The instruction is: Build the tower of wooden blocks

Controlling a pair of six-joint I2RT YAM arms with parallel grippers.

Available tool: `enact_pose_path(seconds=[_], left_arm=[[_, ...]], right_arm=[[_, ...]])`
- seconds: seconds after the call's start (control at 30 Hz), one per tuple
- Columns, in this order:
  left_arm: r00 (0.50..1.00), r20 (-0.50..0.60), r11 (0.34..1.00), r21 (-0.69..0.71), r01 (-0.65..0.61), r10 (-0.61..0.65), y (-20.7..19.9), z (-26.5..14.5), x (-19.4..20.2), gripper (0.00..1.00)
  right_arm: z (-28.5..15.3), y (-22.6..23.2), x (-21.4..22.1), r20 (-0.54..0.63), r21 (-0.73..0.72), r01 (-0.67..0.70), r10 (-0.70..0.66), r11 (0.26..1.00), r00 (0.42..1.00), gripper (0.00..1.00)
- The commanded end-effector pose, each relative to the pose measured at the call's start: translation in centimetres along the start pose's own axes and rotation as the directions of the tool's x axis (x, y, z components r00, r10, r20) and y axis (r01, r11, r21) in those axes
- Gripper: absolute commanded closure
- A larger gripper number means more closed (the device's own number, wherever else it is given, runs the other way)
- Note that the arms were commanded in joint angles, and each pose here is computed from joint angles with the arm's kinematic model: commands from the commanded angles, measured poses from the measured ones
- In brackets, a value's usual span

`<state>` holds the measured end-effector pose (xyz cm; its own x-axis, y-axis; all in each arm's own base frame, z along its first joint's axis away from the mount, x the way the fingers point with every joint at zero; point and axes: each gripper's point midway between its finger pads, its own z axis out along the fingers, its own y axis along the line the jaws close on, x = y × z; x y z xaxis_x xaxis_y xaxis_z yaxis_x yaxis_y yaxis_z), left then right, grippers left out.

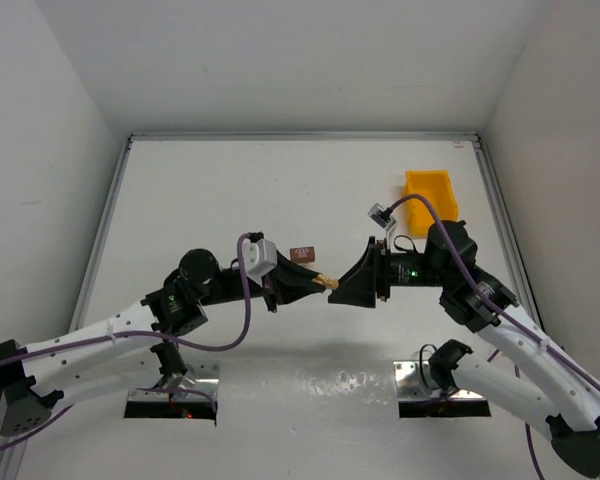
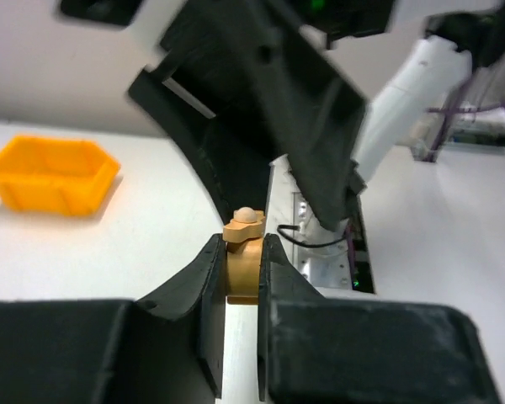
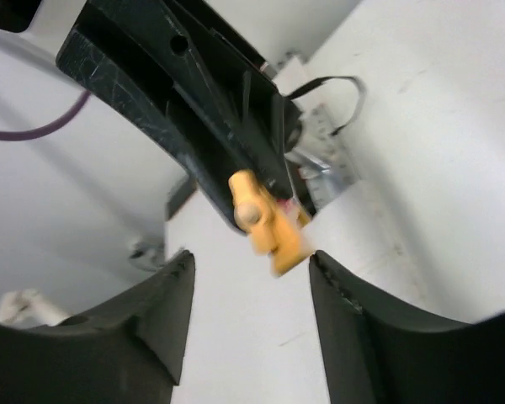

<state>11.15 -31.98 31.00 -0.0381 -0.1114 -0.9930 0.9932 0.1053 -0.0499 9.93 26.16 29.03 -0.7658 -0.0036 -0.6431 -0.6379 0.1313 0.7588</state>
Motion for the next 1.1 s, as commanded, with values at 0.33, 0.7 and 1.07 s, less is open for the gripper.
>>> enact_pose_path(seconds=[0.33, 0.7, 1.07], left_arm=[[0.951, 0.168, 0.863, -0.403, 0.305, -0.258, 5.6, -3.4, 0.5, 1.0], [0.939, 0.194, 0.908, -0.261, 0.327, -0.283, 2.9, -3.4, 0.0, 1.0], [0.949, 0.191, 0.932, -0.218, 0.289, -0.25, 2.6, -3.4, -0.2, 1.0]], right_arm=[[-0.8, -4.8, -1.8, -0.002, 0.238, 0.355, -0.365, 0.904, 0.931, 0.44], [0.1, -4.6, -4.1, 0.058, 0.2, 0.567, -0.587, 0.799, 0.807, 0.78], [1.7, -3.5, -5.4, 0.096, 0.032, 0.638, -0.638, 0.769, 0.764, 0.35]])
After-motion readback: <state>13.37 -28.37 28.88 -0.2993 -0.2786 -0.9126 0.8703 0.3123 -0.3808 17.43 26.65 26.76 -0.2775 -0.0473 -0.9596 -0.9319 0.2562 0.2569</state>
